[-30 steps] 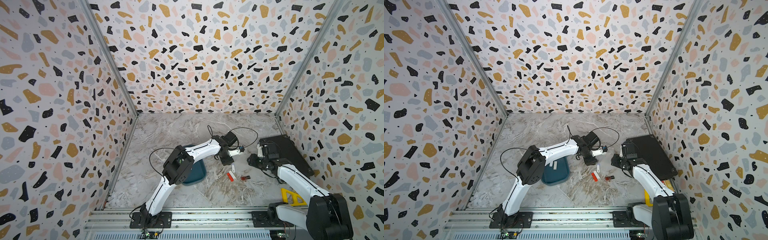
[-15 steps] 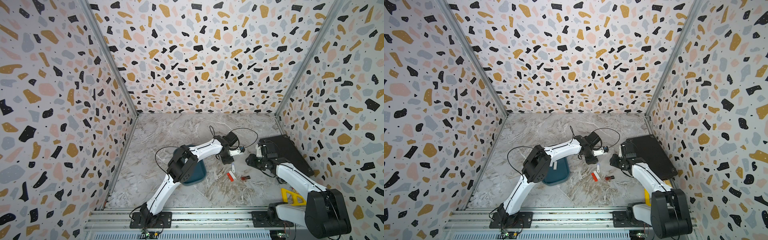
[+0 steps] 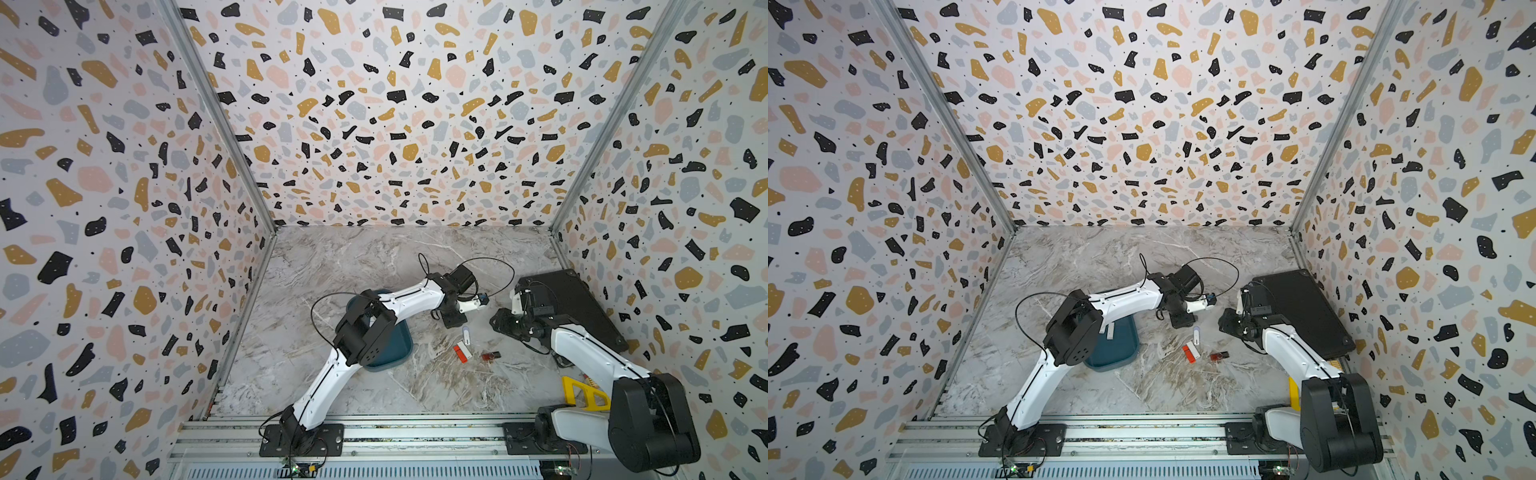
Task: Put the usb flash drive into the storage box
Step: Pick up the USB flash from the center of the board.
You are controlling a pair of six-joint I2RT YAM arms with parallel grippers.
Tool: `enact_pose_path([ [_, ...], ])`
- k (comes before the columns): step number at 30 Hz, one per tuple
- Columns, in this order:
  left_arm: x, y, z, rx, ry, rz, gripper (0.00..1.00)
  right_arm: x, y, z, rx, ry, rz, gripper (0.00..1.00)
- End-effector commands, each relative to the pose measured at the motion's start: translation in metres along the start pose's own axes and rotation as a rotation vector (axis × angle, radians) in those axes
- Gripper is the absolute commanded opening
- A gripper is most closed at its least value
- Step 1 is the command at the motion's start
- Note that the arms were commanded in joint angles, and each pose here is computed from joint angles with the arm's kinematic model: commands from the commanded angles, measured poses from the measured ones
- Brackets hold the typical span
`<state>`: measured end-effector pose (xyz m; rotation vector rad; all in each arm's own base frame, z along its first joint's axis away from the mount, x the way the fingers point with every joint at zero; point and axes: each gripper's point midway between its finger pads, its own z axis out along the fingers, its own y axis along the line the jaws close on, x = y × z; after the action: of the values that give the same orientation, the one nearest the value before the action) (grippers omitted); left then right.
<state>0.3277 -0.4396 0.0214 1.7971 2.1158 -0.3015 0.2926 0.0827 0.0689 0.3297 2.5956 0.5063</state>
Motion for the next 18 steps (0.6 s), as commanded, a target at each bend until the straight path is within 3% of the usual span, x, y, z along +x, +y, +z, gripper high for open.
enact_pose_path([
  [1,0.012,-0.002,0.008,-0.007,0.033,-0.021,0.46,-0.005,0.003,-0.002,-0.012,-0.011,0.005,0.48],
  [8,0.018,-0.007,0.016,-0.002,0.076,-0.031,0.25,-0.006,0.004,-0.005,-0.012,-0.018,0.002,0.48],
  [13,0.02,-0.006,0.01,-0.02,0.073,-0.045,0.19,-0.006,0.003,-0.005,-0.007,-0.019,0.0,0.48],
  [18,-0.002,0.003,-0.019,-0.069,-0.007,-0.1,0.16,-0.005,0.001,-0.006,0.002,-0.02,-0.004,0.48],
])
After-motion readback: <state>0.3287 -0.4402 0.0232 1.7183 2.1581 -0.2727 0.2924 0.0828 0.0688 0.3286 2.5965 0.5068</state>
